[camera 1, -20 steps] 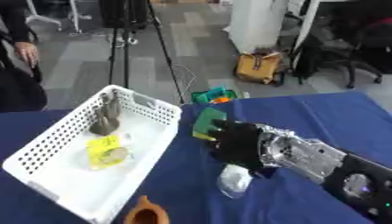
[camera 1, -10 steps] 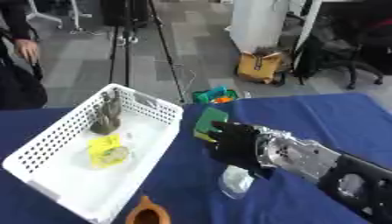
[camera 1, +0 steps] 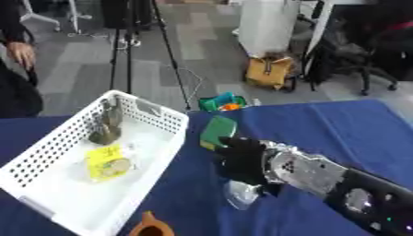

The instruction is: Pick up objects on the table and place them in the box.

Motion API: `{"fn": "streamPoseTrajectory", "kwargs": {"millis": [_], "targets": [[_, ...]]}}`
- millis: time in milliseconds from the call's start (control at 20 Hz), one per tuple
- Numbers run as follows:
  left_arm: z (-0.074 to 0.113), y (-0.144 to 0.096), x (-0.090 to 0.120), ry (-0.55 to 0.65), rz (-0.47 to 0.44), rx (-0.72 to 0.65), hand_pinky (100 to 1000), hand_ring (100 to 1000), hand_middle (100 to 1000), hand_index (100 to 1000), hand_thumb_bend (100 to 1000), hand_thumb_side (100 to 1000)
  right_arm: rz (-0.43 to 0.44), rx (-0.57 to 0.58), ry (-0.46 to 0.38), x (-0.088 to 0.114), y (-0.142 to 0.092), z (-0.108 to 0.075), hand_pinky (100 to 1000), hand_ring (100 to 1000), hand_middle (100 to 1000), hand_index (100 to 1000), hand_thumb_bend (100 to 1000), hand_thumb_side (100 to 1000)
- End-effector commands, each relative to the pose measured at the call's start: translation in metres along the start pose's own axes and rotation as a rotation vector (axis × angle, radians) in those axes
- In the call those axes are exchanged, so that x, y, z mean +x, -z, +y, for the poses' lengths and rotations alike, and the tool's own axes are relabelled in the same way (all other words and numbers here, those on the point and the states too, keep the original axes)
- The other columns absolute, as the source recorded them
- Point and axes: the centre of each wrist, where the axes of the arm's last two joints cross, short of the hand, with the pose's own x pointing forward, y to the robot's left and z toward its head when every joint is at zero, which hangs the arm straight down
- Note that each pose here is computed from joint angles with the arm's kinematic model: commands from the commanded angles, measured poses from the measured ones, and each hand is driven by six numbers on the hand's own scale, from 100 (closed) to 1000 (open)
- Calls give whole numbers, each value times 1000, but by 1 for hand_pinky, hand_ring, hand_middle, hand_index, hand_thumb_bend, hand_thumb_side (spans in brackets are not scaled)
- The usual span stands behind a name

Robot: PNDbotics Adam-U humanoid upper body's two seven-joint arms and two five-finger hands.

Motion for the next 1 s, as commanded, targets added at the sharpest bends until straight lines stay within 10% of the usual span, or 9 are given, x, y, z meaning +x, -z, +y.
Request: {"fn": "streamPoseTrajectory", "kwargs": {"millis": [50,1000], "targets": [[2,10,3,0,-44,2,743,761,844,783,100,1000,-231,356,-221,-7,-5,8,1000,1000,1000,1000,503,516],[2,9,4,9,-42,-1,746,761,844,782,100,1000,-251,251,13,-21,-2,19,1000,1000,1000,1000,496,573]]}}
